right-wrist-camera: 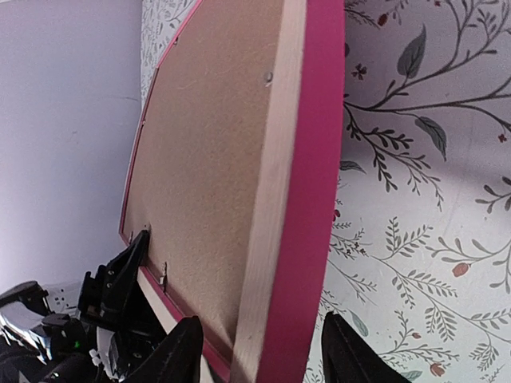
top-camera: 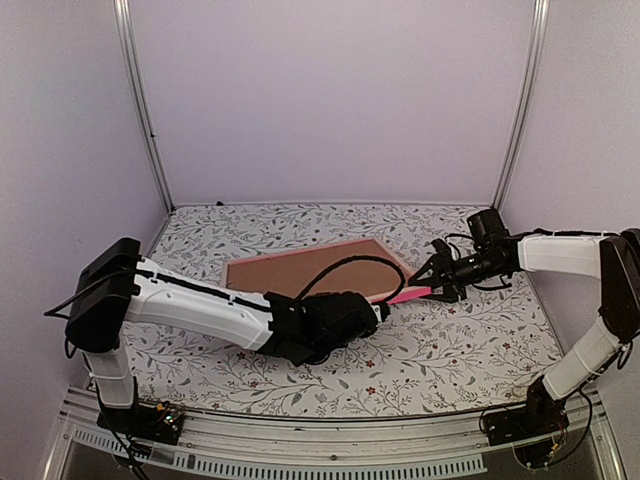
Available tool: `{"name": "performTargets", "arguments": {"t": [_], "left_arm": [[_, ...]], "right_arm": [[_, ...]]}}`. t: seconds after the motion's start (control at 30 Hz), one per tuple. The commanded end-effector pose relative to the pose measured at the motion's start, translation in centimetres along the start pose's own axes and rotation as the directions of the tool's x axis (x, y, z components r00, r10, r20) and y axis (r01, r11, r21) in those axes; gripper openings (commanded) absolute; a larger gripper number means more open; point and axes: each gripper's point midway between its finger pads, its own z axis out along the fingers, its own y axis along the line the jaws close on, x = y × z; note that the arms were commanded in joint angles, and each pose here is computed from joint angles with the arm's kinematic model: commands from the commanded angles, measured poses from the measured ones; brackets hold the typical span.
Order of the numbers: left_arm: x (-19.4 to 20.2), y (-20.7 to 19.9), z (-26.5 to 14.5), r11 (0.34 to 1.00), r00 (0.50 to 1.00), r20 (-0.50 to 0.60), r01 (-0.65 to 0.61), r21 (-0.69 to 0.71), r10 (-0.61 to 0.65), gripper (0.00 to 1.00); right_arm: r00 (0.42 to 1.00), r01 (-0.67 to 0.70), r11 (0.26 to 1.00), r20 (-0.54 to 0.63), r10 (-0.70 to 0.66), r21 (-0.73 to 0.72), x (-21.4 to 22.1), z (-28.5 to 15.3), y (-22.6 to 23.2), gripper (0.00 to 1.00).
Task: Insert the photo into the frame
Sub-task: Pass from the right arm to the left
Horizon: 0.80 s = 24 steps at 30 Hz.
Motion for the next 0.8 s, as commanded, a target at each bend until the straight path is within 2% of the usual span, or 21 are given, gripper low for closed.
{"name": "performTargets", "arguments": {"t": [0.0,0.2,0.4,0.57,0.77], "left_arm": [[-1.5,3.3,-1.1,0.991,0.992,0.055,0.115,-0.066,-0.111,0.0],[-1.6,5.4,-1.9,0.988,0.991,0.073,0.121,-0.093,-0.114,0.0],[-1.7,8.8,-3.0,0.981,0.987,0.091,0.145,-0.125,-0.134,0.0],[-1.9,13.3,-4.0,0.967,0.979,0.103,0.19,-0.167,-0.175,0.0],[-3.8,20.4,-6.5,0.933,0.944,0.17,0.313,-0.178,-0.285,0.0]], "right_arm": [[0.997,0.078,0.997,0.025,-0.078,-0.001,0.0,-0.7,0.9,0.57],[0.995,0.082,0.995,0.061,-0.085,0.054,-0.8,-2.1,0.4,0.65],[0.973,0.108,0.989,0.194,-0.126,0.104,-3.9,-7.3,1.4,0.67],[0.931,0.143,0.98,0.316,-0.181,0.139,-6.3,-12.6,3.2,0.68],[0.92,0.164,0.973,0.331,-0.21,0.159,-7.0,-13.6,3.7,0.68]]}}
